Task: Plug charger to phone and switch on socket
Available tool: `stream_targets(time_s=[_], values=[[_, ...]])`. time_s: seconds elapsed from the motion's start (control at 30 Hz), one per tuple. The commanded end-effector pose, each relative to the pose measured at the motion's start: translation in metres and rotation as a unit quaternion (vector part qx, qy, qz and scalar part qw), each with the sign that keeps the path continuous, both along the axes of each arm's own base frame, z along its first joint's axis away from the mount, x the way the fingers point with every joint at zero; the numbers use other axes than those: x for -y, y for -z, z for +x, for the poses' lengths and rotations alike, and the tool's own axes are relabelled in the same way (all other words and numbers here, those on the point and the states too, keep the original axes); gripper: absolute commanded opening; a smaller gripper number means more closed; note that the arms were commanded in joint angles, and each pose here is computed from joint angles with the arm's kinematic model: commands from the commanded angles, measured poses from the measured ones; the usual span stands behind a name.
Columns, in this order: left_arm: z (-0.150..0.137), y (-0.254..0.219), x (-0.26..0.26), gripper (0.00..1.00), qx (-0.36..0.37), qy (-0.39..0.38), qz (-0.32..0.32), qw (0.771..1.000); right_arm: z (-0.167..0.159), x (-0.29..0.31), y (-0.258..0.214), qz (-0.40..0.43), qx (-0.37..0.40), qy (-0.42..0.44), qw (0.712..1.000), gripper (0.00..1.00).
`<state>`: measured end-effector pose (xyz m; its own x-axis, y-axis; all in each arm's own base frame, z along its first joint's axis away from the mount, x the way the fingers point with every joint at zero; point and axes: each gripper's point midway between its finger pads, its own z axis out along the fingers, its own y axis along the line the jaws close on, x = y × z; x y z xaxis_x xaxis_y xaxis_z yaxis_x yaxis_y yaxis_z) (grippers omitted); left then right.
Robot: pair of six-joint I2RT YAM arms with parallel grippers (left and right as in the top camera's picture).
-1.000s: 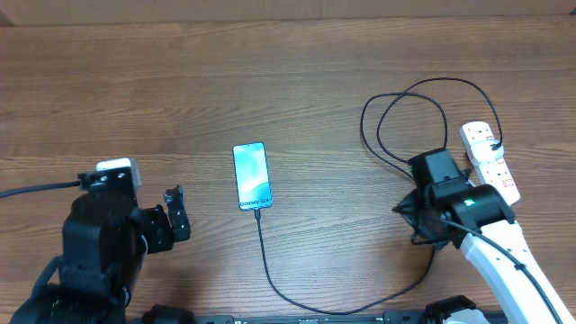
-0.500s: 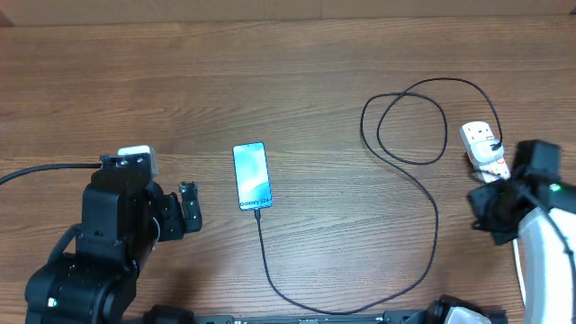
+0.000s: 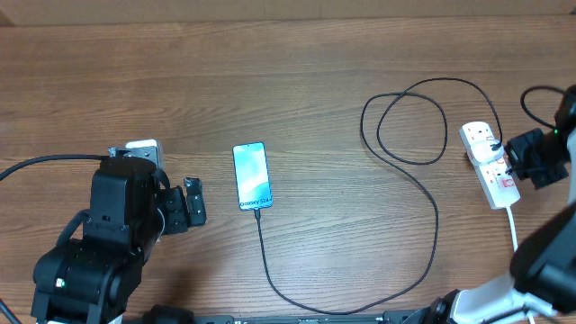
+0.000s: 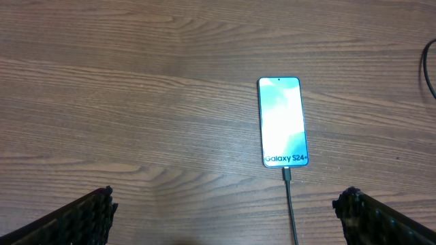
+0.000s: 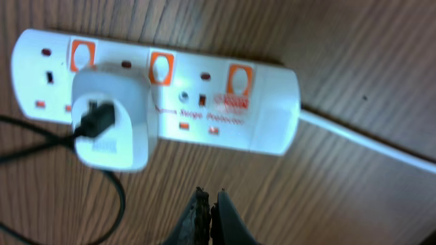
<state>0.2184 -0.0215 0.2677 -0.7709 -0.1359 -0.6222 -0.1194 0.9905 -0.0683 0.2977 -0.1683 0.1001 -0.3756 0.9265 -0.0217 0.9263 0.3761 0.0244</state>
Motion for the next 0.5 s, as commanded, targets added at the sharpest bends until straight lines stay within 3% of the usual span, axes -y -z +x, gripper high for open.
stream_targets(time_s=[0.0,0.47], values=[[0.000,0.001,0.002,1.00,-0.001,0.000,-0.005,1.000,0.013,0.011,0.008,0.008,-0.005,-0.008,1.000,0.04],[0.000,0.001,0.002,1.00,-0.001,0.000,-0.005,1.000,0.039,0.027,0.034,0.007,-0.003,-0.002,1.000,0.04]])
